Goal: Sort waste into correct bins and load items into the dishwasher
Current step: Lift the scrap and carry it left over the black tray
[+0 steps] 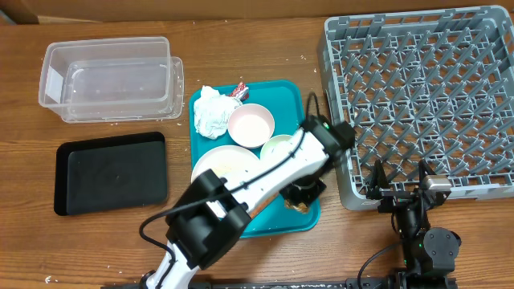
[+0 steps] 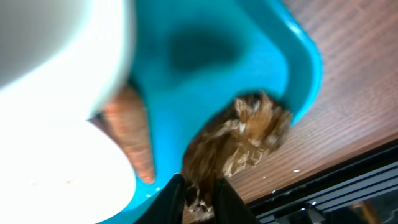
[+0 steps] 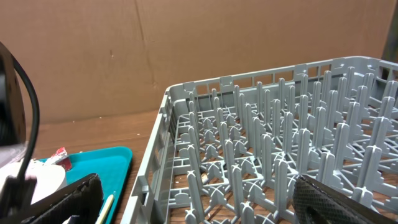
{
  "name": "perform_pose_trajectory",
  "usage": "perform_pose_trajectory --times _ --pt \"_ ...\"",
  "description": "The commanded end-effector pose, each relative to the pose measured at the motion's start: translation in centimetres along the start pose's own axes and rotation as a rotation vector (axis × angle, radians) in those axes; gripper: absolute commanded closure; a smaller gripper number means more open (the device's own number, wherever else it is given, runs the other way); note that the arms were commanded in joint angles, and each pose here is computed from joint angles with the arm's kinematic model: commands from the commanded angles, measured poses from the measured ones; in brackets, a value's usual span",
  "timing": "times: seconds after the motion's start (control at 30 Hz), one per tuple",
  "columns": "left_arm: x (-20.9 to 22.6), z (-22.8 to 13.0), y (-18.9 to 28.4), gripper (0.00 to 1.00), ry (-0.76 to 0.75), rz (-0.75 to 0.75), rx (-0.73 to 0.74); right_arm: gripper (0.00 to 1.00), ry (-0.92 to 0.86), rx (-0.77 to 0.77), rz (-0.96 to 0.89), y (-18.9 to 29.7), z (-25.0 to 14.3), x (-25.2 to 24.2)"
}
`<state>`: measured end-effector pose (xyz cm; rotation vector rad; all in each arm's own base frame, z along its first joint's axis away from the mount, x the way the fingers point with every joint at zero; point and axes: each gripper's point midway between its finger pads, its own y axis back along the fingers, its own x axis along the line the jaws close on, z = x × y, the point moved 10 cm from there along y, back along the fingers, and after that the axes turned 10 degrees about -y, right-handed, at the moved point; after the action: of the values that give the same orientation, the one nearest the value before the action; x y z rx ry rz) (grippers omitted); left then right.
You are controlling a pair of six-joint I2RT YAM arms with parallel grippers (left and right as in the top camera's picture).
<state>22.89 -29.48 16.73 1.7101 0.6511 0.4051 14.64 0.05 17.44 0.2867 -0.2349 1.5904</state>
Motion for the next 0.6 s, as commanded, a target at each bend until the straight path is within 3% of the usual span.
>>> perform_pose_trajectory --times 0.0,0.23,0.57 --pt "2.7 0.2 1.2 0.96 0.079 -0.024 -0.024 0.0 0.004 -0.006 0.003 0.0 -0.2 -0.1" --pt "5.6 -0.2 1.4 0.93 0.152 -0.042 -0.028 0.0 0.004 -0.006 0.003 0.0 -0.2 -0.1" --pt "5.9 -0.5 1.4 0.96 0.162 -0.041 -0.015 0.0 0.004 -0.005 0.003 0.0 -0.2 -0.1"
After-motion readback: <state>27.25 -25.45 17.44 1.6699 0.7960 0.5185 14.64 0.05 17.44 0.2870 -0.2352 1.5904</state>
